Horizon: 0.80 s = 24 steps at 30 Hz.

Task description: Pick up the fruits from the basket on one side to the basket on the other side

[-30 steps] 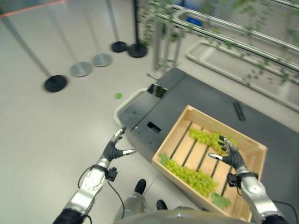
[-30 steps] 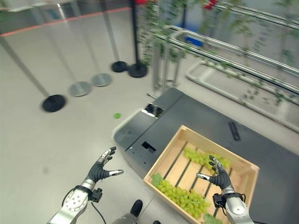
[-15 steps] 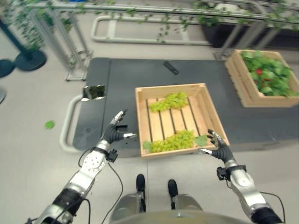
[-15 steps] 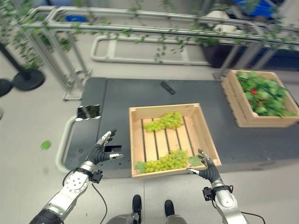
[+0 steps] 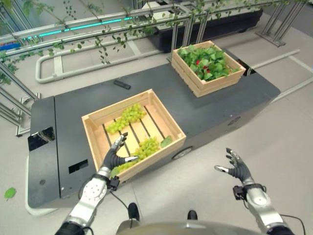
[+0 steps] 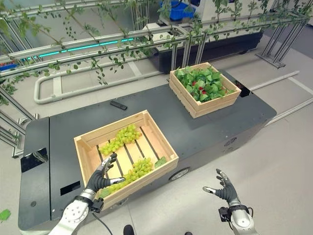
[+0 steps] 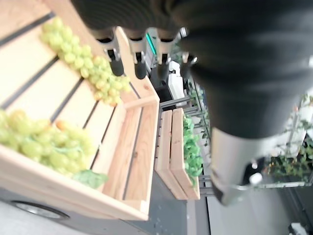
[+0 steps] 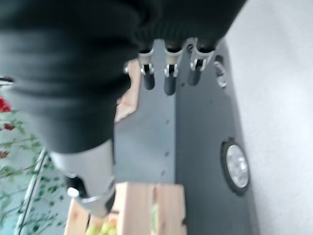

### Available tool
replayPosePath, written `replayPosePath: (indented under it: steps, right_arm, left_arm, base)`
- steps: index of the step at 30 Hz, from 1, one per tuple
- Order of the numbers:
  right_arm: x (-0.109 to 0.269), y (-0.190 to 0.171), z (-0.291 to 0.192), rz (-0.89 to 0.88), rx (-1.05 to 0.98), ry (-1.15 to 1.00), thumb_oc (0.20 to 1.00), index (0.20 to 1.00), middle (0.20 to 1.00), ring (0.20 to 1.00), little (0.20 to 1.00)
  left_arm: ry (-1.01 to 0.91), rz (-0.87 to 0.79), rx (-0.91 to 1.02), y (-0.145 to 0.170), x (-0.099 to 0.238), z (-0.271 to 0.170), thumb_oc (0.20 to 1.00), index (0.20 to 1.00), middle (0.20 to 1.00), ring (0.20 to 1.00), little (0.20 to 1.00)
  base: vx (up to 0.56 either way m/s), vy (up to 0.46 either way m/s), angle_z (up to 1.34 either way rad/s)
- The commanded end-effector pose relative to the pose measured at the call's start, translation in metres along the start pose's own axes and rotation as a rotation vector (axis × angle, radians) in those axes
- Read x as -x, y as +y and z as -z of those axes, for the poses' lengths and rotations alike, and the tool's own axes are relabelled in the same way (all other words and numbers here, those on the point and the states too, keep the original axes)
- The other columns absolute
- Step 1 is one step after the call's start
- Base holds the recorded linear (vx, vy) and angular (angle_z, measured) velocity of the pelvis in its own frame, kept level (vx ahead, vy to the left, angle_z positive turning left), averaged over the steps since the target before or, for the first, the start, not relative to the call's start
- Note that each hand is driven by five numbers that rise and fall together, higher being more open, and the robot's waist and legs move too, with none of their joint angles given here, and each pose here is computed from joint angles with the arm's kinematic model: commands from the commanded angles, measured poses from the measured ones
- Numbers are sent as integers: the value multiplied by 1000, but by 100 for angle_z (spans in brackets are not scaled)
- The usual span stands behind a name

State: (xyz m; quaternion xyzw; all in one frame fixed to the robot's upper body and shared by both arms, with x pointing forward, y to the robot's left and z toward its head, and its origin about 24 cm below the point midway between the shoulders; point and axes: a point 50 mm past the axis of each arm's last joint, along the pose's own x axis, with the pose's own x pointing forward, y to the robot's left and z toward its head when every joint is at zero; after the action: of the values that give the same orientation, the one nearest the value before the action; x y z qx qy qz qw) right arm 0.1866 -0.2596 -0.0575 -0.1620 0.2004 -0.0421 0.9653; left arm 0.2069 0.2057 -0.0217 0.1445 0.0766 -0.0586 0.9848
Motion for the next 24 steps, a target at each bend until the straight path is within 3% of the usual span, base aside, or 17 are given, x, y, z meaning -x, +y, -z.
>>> replayPosePath:
  steps: [1,11,24]
  right_arm:
    - [-18,1,-35,-16,-49,-138,1000,1000,1000,1000,1000]
    - [-8,0,-22,16,-109,-101,1000,1000,1000,1000,1000]
    - [-8,15,-18,-8,-146,-78,1000,1000,1000,1000,1000]
  left_arm:
    - [1,-113,13,28,-3,1,1000,1000,1000,1000,1000]
    - [91,-98,36,15,1,20,1000,1000,1000,1000,1000]
    - [157,-148,16,22,5,33,1000,1000,1000,1000,1000]
  base:
    - [57,-166,-6]
    - [60,-88,20]
    - [20,28,6]
